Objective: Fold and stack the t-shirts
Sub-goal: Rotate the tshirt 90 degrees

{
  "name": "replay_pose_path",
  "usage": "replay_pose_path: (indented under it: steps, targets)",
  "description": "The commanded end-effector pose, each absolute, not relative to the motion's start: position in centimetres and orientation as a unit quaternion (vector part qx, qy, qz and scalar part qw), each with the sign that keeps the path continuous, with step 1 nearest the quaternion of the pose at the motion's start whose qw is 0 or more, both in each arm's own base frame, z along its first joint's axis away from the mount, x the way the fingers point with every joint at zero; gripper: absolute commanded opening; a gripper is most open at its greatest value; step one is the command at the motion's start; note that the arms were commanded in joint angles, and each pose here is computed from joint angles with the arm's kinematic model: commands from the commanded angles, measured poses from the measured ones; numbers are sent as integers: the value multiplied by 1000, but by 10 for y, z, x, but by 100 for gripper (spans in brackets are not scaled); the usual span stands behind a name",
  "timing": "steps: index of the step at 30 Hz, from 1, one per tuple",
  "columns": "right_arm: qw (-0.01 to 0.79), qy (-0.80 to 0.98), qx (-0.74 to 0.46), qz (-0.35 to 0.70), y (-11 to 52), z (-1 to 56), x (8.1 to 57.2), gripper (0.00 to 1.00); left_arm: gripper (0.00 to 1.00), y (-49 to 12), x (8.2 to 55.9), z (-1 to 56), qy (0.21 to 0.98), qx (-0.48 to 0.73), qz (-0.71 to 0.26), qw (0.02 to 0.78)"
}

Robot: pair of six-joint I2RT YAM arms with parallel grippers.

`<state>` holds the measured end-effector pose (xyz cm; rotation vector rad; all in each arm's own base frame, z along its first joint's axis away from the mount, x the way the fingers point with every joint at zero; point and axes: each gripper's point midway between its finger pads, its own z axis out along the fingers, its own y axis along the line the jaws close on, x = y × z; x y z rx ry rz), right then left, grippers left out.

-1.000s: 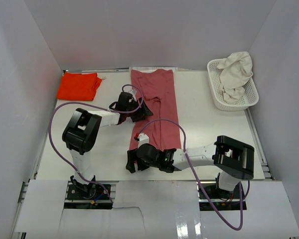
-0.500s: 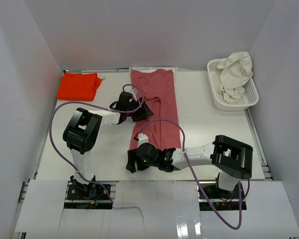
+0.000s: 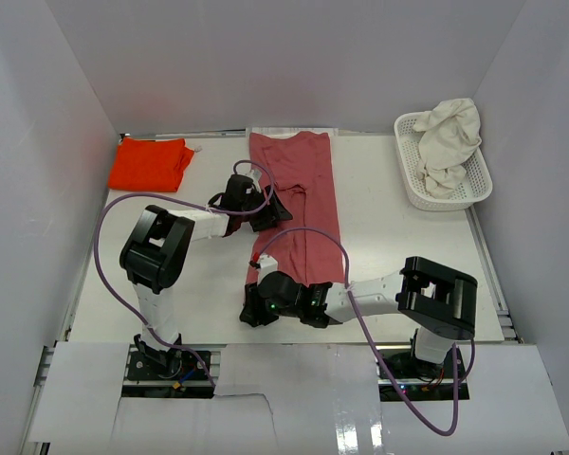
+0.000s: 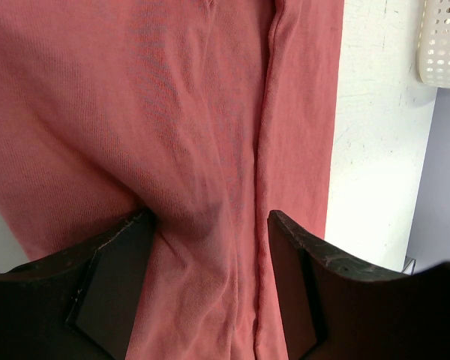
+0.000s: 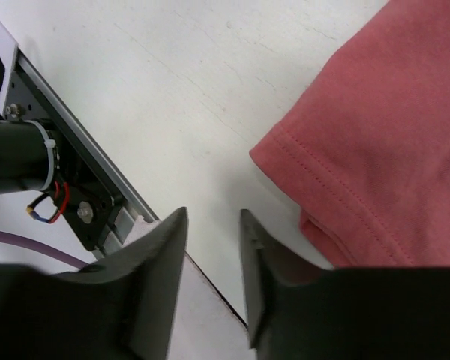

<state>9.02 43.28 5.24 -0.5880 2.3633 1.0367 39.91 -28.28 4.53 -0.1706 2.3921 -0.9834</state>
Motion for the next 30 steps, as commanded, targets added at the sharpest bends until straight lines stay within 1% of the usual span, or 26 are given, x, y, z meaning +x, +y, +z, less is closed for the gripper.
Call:
replay_pose_path:
  steps: [1, 2, 3, 5, 6, 7, 9, 10, 11, 14, 18, 19, 20, 21, 22, 24, 26, 27, 28, 30]
  targets:
    - [260, 851, -213, 403, 443, 63, 94, 37, 74, -277, 384, 20, 909, -62, -335, 242]
    - [261, 851, -213, 403, 443, 64, 94, 31, 74, -277, 384, 20, 909, -62, -335, 242]
    - [261, 851, -214, 403, 443, 63, 93, 28, 73, -277, 384, 19, 909, -62, -334, 242]
    - [260, 849, -215, 407, 443, 64, 92, 25, 74, -277, 384, 20, 909, -62, -335, 242]
    - [259, 849, -214, 408, 443, 66, 91, 25, 74, -277, 384, 21, 908, -62, -335, 242]
    - [256, 855, -209, 400, 439, 62, 92, 32, 74, -277, 384, 20, 908, -62, -336, 241]
    - [257, 857, -202, 398, 434, 66, 92, 43, 74, -277, 384, 21, 908, -61, -336, 242]
    - [256, 859, -194, 398, 431, 67, 92, 50, 74, -277, 383, 21, 908, -61, -336, 242]
    - [255, 863, -190, 392, 422, 62, 91, 52, 74, -277, 383, 21, 908, -61, -335, 242]
    - [278, 856, -161, 405, 404, 87, 99, 55, 74, -277, 381, 27, 907, -60, -340, 242]
    - [279, 880, -126, 364, 358, 87, 117, 56, 74, -280, 376, 54, 898, -61, -356, 253]
    - [283, 884, -112, 354, 347, 88, 127, 56, 74, -281, 375, 73, 891, -59, -361, 268]
    - [285, 886, -107, 350, 338, 90, 131, 57, 75, -279, 371, 78, 892, -61, -359, 269]
    - [293, 883, -105, 353, 328, 98, 133, 61, 75, -278, 369, 87, 890, -62, -359, 276]
    - [284, 891, -98, 340, 315, 96, 138, 64, 77, -276, 368, 111, 880, -62, -363, 299]
    - [266, 903, -99, 322, 290, 96, 140, 68, 78, -266, 353, 116, 884, -74, -353, 298]
    - [255, 910, -96, 312, 274, 97, 143, 68, 79, -255, 339, 130, 883, -85, -345, 306]
    - [254, 912, -102, 305, 266, 96, 144, 69, 79, -247, 328, 122, 890, -90, -334, 297]
    - [241, 918, -92, 300, 252, 91, 145, 72, 80, -237, 319, 123, 895, -96, -318, 298]
    - [218, 919, -97, 314, 242, 87, 140, 72, 80, -222, 300, 107, 908, -106, -290, 282]
